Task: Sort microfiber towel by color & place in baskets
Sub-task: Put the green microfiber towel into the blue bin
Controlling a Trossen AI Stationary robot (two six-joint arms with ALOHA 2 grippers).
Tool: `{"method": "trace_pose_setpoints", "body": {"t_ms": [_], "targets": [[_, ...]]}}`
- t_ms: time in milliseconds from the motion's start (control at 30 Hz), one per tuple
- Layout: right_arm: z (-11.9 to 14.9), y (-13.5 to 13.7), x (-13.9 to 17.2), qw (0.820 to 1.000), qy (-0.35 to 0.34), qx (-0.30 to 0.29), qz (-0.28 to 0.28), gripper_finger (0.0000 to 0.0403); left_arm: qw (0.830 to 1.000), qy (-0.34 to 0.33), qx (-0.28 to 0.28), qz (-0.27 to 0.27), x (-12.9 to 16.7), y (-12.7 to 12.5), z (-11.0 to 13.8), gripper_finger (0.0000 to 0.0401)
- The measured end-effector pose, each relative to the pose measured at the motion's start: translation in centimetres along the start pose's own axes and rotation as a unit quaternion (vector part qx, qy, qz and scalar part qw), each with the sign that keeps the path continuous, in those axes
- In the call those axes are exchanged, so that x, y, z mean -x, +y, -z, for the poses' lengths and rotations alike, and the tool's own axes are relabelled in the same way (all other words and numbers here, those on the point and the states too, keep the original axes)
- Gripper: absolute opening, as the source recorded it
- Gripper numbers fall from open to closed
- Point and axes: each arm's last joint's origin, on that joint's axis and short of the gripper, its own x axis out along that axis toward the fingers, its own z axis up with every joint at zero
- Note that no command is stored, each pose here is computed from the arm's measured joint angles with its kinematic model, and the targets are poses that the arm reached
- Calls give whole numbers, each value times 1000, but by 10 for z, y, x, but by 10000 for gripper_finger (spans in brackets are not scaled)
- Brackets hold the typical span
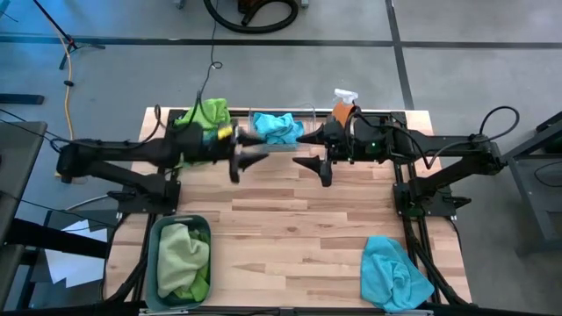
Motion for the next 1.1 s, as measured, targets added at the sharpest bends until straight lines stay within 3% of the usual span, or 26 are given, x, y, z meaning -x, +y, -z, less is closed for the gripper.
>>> {"method": "trace_pose_setpoints", "body": {"t_ms": [200, 367, 500, 700, 800, 900, 1100], "targets": [[3, -7, -1, 1000, 22, 16, 9, 287, 998, 9, 44, 39, -20, 30, 7, 205], [30, -25, -5, 992, 120, 19, -20, 287, 998, 21, 47, 37, -27, 33, 13, 205], [67, -49, -13, 982, 181, 4, -56, 287, 998, 17, 50, -16, -28, 37, 15, 205], [93, -74, -22, 984, 139, -19, -111, 287, 983, 74, 106, -131, -19, 53, 26, 205], [95, -82, -22, 985, 128, -34, -114, 287, 946, 166, 164, -227, -8, 72, 41, 205], [95, -86, -22, 985, 125, -49, -106, 287, 884, 263, 206, -325, 11, 101, 48, 205], [85, -86, -24, 991, 79, -61, -94, 287, 773, 401, 223, -439, 50, 158, 53, 205]]}}
